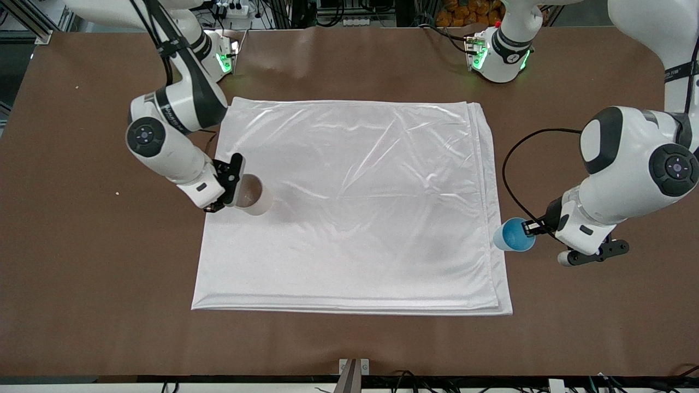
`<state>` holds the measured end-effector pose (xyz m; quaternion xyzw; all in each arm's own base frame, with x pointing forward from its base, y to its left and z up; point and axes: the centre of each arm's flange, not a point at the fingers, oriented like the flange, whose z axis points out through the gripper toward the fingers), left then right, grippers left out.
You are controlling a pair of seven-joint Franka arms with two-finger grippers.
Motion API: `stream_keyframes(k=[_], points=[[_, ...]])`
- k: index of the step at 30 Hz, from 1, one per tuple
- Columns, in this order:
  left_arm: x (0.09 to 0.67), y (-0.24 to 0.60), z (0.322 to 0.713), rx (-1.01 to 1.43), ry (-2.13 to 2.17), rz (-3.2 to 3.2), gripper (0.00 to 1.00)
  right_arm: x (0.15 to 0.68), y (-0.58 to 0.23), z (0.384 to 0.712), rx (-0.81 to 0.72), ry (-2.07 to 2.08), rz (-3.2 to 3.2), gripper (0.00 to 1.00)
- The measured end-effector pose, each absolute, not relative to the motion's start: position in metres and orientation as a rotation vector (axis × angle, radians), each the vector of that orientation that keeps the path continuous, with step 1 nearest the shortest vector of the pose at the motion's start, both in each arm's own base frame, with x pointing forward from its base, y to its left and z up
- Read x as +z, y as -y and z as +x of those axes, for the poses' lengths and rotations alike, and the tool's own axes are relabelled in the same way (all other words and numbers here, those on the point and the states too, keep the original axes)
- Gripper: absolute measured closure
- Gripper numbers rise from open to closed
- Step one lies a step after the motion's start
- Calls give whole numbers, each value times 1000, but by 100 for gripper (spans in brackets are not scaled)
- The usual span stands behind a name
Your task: Place blue cup into white mug on cloth
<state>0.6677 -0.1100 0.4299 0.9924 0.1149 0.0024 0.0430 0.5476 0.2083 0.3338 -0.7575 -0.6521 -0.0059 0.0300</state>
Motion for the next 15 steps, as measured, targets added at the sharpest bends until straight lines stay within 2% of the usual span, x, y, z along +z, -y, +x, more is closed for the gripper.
stream_keyframes(k=[15], points=[[430, 147, 660, -6, -388, 3031, 96, 306, -314, 508, -35, 2013, -2312, 81]])
